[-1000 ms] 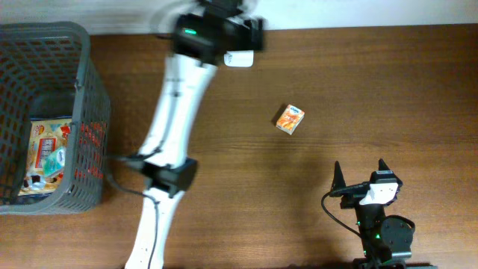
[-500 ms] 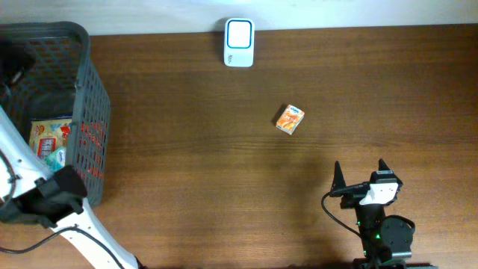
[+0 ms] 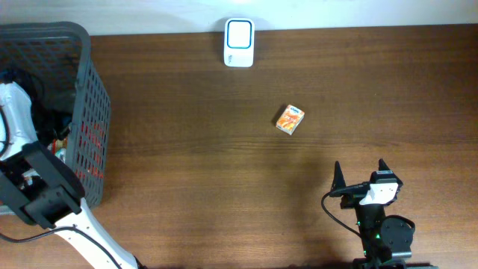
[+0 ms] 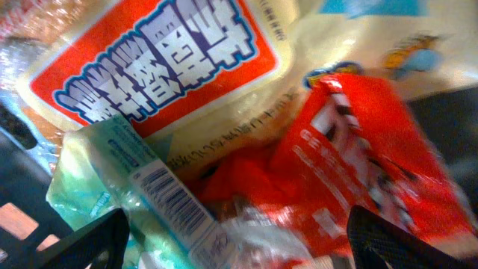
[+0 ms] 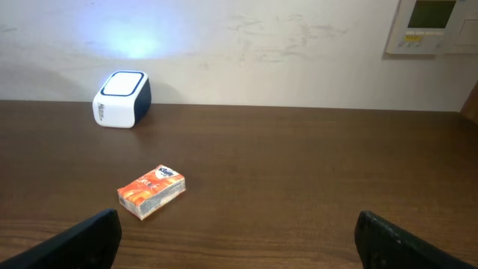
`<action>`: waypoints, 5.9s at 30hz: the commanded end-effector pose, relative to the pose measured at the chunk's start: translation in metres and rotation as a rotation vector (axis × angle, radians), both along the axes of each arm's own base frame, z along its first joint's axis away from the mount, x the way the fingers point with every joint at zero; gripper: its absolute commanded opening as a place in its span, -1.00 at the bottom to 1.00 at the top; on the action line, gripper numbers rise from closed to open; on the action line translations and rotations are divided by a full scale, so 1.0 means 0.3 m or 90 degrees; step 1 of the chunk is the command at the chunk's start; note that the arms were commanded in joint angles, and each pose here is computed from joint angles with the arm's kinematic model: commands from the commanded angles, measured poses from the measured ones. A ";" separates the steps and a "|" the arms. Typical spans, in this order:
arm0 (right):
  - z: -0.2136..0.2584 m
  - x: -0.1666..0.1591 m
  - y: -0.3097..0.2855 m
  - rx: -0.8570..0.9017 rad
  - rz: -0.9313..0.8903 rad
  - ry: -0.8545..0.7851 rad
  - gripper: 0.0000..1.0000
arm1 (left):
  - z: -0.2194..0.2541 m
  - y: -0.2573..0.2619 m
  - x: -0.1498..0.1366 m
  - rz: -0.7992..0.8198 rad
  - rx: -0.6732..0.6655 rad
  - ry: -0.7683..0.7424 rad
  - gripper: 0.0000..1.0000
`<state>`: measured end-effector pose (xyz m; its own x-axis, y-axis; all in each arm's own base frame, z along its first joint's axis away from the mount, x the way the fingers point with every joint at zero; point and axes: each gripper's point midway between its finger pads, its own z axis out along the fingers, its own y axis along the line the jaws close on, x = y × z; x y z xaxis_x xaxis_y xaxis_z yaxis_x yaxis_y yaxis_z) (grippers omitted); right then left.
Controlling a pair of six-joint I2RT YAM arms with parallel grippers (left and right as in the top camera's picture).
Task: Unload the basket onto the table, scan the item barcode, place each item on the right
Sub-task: 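Reach the left gripper into the basket and grasp the green tissue pack, then place the green tissue pack beside the orange pack with the left gripper, then grasp the red candy bag from the basket with the left gripper, then drop the red candy bag next to the tissue packs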
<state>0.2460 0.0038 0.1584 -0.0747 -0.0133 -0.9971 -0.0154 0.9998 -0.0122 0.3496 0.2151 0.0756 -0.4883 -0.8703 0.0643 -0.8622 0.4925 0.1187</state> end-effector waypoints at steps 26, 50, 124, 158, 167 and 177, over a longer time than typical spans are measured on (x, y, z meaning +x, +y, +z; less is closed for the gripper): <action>-0.011 0.000 -0.003 -0.005 -0.004 0.003 0.97 | 0.042 0.036 -0.016 0.019 0.065 -0.034 0.55; -0.011 0.000 -0.003 -0.005 -0.004 0.003 0.98 | 0.979 -0.188 0.214 -0.175 0.055 -0.563 -1.00; -0.011 0.000 -0.003 -0.005 -0.004 0.003 0.98 | -0.084 -0.055 -0.009 -0.314 -0.099 -0.178 0.75; -0.011 0.000 -0.003 -0.005 -0.004 0.003 0.97 | 0.659 -1.148 0.294 -0.543 0.068 -0.371 -1.00; -0.011 0.000 -0.003 -0.005 -0.004 0.003 0.97 | -0.049 -1.551 0.287 -0.593 0.006 -0.198 -0.91; -0.011 0.000 -0.003 -0.005 -0.004 0.003 0.98 | -0.128 -1.818 0.239 -0.712 -0.091 -0.242 0.03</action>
